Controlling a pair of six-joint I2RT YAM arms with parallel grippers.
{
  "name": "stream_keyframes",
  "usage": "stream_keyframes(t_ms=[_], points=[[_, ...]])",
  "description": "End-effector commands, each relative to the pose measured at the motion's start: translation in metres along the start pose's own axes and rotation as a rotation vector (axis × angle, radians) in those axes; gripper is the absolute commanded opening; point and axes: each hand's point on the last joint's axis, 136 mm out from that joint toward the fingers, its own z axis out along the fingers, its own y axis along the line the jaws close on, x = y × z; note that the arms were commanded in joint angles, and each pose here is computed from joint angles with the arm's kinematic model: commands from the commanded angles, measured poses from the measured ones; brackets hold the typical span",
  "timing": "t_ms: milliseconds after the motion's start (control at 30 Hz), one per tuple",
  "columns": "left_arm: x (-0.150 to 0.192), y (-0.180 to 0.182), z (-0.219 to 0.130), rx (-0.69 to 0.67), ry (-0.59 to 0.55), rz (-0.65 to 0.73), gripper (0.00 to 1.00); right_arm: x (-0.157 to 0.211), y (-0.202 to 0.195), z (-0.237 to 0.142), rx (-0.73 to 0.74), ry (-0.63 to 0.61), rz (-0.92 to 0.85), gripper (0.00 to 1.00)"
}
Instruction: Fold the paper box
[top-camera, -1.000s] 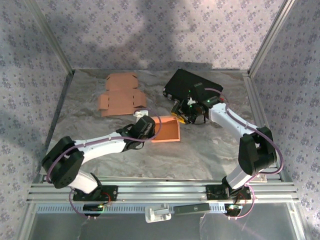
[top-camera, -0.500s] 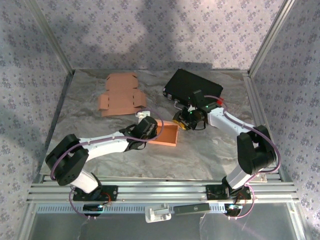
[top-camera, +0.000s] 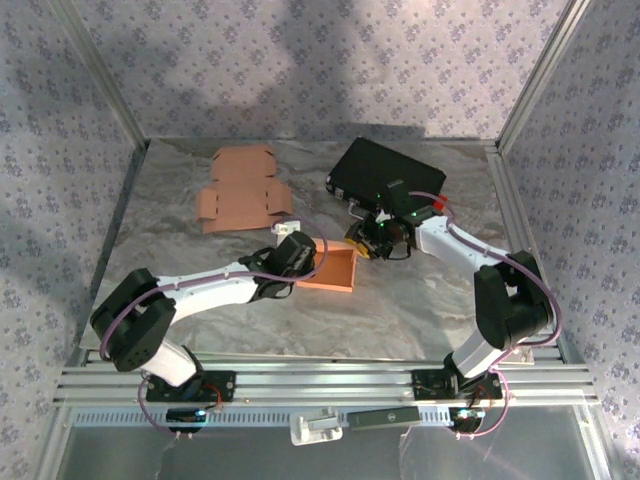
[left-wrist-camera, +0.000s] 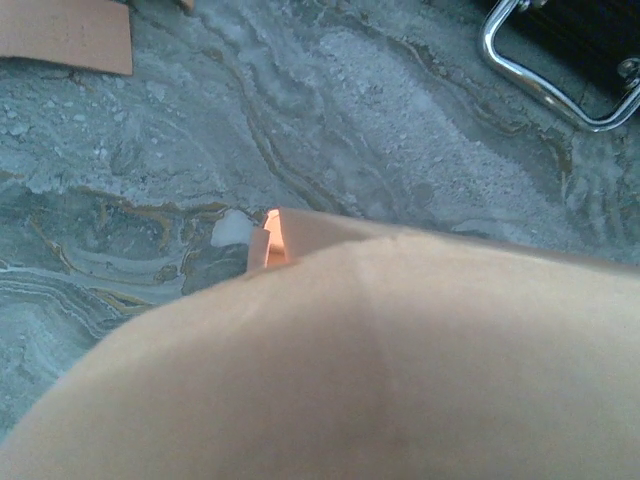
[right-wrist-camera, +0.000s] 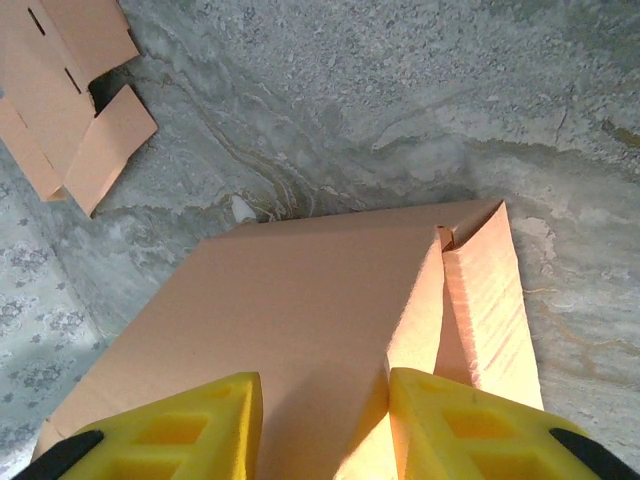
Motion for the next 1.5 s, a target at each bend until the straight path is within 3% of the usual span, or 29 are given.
stream_keyframes(t_ms=[0, 433, 833, 933, 1167, 1467], points=[[-0.029, -0.032, -0.023, 0.107, -0.053, -0.027, 0.07, 0.005, 0.018, -0.013, -0.042, 0.005, 0.006, 0.39], [0.003, -0.015, 0.003, 0.119, 0.006, -0.066, 0.08, 0.006, -0.003, 0.01, -0.02, -0.003, 0.023, 0.36], [0.021, -0.009, 0.001, 0.141, 0.037, -0.079, 0.12, 0.019, -0.014, 0.015, 0.034, -0.055, -0.062, 0.31], [0.025, -0.006, -0.003, 0.149, 0.04, -0.1, 0.18, 0.019, -0.018, 0.015, 0.059, -0.069, -0.082, 0.31], [0.016, -0.006, -0.029, 0.183, 0.021, -0.144, 0.52, 0.02, -0.02, 0.012, 0.101, -0.097, -0.119, 0.3], [0.02, -0.017, -0.06, 0.294, 0.053, -0.184, 0.68, 0.022, -0.021, 0.015, 0.132, -0.113, -0.141, 0.29]])
